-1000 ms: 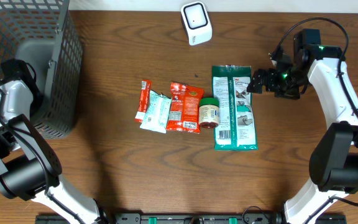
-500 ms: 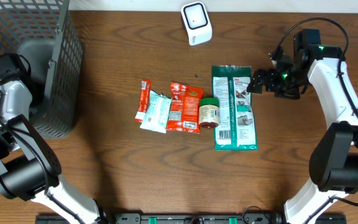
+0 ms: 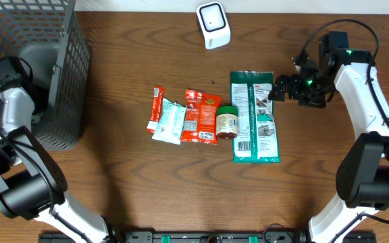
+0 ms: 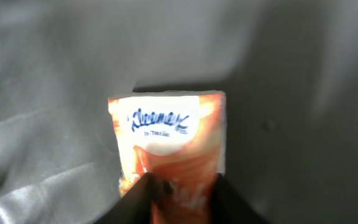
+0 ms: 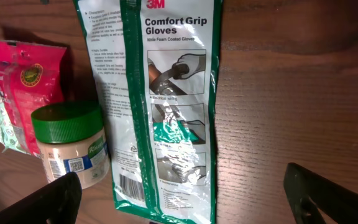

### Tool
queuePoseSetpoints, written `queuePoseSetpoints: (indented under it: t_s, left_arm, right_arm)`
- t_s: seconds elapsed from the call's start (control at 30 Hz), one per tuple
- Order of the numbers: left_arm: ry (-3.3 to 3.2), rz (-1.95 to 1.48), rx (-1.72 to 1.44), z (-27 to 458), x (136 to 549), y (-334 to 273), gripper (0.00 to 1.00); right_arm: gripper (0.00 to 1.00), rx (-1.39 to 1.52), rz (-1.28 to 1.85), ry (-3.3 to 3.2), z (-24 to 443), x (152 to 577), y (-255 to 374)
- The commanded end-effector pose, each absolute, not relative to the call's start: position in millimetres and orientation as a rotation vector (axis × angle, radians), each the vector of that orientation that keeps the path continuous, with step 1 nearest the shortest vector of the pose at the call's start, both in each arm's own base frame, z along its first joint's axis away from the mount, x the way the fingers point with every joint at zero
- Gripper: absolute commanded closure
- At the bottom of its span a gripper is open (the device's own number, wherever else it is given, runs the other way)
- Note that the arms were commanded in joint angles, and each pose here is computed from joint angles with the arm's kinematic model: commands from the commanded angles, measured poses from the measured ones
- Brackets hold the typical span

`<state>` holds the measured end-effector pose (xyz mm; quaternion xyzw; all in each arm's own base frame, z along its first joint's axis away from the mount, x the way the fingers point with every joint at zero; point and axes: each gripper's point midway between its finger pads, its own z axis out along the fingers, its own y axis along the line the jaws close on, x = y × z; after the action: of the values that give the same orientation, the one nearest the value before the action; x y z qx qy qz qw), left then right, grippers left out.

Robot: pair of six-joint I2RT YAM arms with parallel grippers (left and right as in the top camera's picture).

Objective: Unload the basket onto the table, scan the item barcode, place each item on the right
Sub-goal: 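Carry the Kleenex pack out and lower it onto the wipes packet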

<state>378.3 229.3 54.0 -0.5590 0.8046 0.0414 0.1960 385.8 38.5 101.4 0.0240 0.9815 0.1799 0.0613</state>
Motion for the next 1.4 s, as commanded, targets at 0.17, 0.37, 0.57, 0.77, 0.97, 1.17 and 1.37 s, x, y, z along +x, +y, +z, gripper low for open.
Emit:
queuePoseSetpoints:
  t_s: [0.17,0.37,0.57,0.77,0.97,1.17,1.37]
  left_arm:
    - [2.156,0.080,-1.499,105,385,231,0.56]
    - [2.186,0.086,-1.514,101,379,227,0.34]
    - [2.238,0.107,-1.449,97,379,228,0.20]
    - [2.281,0.113,-1.473,73,379,228,0.17]
    - [2.363,0.126,-1.518,32,375,226,0.17]
    - [2.361,0.126,-1.516,32,376,226,0.46]
    - [2.268,0.113,-1.466,75,386,232,0.60]
  right_arm:
    - [0.01,0.044,0.537,2.958,104,389,39]
    - [0.01,0.044,0.537,2.958,104,389,39]
    - [0.01,0.044,0.537,2.958,104,389,39]
    - [0.01,0.044,0.537,2.958,104,389,39]
    - [0.01,0.044,0.537,2.958,104,389,39]
    - [0.01,0.044,0.538,2.958,104,389,39]
    - [0.01,0.044,0.538,2.958,104,389,39]
